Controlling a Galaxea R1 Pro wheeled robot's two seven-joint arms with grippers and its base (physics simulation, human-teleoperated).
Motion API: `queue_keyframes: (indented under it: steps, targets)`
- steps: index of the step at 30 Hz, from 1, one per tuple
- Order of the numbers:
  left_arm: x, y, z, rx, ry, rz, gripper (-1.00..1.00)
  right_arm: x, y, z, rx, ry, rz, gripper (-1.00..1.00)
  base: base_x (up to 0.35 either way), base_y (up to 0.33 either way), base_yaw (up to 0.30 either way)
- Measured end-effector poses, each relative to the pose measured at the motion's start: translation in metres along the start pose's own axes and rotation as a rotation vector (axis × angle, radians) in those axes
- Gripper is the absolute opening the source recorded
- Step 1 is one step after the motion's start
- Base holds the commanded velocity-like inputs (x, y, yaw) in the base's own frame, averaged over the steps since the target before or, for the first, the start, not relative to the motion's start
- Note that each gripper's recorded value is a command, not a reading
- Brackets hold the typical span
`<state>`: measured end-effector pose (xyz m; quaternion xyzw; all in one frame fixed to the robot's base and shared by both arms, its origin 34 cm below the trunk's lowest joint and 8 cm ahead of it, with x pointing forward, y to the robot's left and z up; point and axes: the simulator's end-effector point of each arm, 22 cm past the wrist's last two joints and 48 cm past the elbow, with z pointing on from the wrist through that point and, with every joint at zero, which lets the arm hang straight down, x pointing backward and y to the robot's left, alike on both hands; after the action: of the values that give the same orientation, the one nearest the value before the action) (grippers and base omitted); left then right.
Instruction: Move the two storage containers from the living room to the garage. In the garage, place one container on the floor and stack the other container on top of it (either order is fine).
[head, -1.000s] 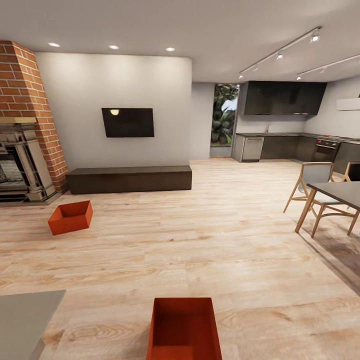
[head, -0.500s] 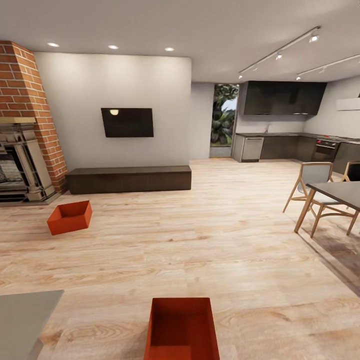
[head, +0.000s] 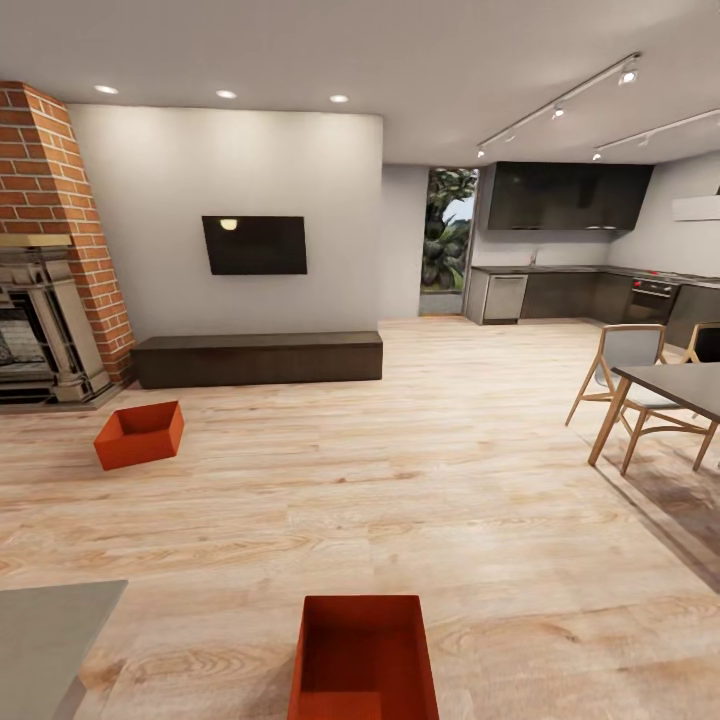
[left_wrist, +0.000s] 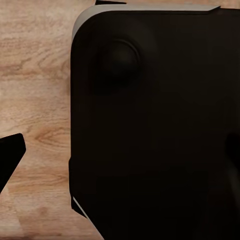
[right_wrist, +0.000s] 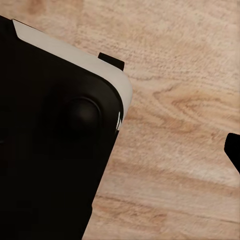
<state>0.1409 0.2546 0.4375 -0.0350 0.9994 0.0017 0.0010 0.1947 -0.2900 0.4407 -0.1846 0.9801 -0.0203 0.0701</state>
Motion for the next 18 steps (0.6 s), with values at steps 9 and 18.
queue_keyframes:
  steps: [9,18]
  targets:
    - [0.0001,0.0,0.0,0.0,0.0,0.0,1.0,0.0001,0.0002,0.0,-0.001,0.0,-0.004,1.0,0.0,0.0,0.0]
    - [0.0001,0.0001,0.0,0.0,0.0,0.0,1.0,-0.0001,-0.0004,0.0,-0.001,-0.001,-0.009,1.0,0.0,0.0,0.0]
